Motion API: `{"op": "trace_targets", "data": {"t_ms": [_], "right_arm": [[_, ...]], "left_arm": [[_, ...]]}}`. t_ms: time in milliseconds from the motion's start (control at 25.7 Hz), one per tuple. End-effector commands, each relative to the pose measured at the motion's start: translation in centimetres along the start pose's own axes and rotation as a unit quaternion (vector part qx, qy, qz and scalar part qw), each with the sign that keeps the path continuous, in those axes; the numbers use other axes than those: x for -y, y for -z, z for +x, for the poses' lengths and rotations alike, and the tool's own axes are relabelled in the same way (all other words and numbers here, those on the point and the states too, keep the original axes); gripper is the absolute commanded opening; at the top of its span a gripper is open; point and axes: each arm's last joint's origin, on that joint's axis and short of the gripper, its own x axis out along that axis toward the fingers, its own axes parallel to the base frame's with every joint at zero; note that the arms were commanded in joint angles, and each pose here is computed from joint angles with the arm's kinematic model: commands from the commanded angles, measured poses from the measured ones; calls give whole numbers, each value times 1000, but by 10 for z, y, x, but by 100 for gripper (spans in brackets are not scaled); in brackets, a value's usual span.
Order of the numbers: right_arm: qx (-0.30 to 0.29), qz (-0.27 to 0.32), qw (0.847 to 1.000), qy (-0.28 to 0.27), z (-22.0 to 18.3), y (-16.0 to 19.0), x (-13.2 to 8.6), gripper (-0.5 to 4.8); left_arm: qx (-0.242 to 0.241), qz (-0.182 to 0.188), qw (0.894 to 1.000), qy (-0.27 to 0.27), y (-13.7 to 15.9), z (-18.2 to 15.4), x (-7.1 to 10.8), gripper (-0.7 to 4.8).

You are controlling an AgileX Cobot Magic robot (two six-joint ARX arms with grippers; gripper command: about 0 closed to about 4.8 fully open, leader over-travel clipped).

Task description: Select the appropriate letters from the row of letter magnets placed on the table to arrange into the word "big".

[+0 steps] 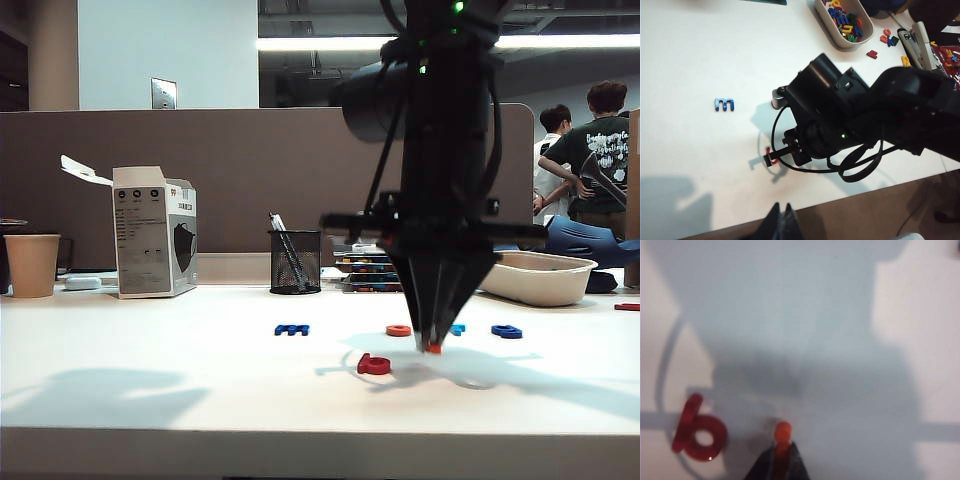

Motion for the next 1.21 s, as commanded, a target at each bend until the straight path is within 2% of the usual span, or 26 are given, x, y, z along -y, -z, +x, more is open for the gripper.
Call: {"op": "trace_targets", "data": {"t_ms": [39, 273, 390, 428, 701, 818, 1208], "right_arm": [[19, 9, 1000, -8, 4, 0, -1, -6], [3, 17, 1000, -1, 18, 10, 2, 15], [-6, 27, 1000, 3, 20, 13, 2, 86], [-7, 26, 1000, 2, 20, 14, 1, 95], [-20, 25, 999, -4, 18, 15, 1, 96], [-17, 25, 1000, -5, 15, 15, 1, 122], [44, 25, 998, -31, -21, 15, 5, 133]], "left_arm": [[7, -2, 1000, 1, -1, -2, 0, -5], [6, -2, 1000, 2, -1, -2, 0, -5], [7, -2, 1000, 1, -2, -2, 0, -5], [7, -2, 1000, 1, -2, -2, 0, -5], [6, -2, 1000, 1, -1, -2, 0, -5], [6, -2, 1000, 1, -1, -2, 0, -5], [6, -2, 1000, 1, -1, -2, 0, -5]]}}
